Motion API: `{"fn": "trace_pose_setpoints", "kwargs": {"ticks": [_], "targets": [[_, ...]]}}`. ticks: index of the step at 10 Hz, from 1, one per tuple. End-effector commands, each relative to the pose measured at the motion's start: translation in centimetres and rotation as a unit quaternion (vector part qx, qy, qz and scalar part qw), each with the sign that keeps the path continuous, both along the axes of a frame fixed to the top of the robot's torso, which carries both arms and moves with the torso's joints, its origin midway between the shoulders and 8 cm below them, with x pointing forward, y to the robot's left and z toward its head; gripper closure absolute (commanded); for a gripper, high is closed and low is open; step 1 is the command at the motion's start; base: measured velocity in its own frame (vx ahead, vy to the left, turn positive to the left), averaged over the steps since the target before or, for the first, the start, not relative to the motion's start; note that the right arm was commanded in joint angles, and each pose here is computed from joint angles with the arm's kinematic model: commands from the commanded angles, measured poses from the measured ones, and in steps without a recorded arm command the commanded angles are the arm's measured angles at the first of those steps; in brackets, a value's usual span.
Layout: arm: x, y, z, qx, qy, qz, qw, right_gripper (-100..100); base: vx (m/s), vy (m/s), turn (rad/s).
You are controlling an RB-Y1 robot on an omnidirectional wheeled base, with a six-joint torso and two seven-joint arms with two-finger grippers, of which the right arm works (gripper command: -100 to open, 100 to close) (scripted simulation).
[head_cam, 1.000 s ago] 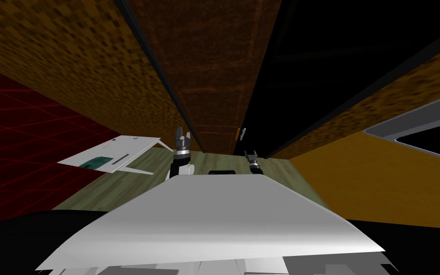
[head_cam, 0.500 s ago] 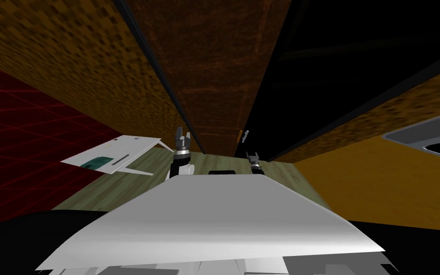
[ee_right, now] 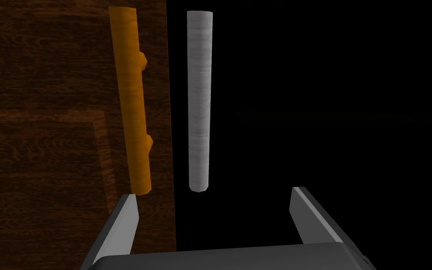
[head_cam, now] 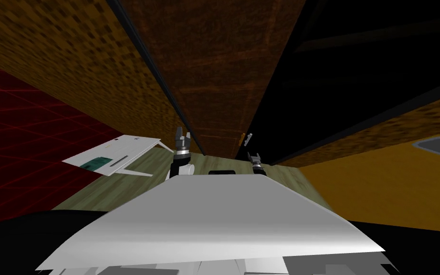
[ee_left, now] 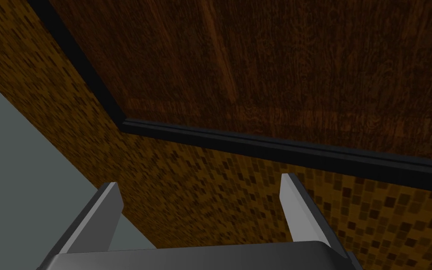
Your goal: Pull the door open
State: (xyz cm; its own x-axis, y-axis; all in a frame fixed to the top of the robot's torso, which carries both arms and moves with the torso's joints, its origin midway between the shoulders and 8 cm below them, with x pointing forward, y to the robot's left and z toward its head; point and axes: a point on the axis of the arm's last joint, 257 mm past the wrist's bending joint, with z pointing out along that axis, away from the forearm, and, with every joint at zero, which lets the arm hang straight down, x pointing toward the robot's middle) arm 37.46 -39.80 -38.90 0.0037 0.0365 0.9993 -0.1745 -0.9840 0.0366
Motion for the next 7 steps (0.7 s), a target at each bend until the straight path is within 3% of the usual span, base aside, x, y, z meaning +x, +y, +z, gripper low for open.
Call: {"fn": "trace_pose_setpoints", "kwargs": {"ticks": [1,3,7], "targets": [[-0.1,-0.7,-0.3,0.01,0.0,-0.004,0.9999,-100,0.146,-0.002,0.067],[-0.1,-0.8,-0.3,0.011,0.0,-0.004,0.9999,-100,0.101,0.011,0.039],[-4.1,-5.4,-2.4,-0.009,0.039,-0.042,0.9983,-100,-0.144,-0.012,-0.116]]}}
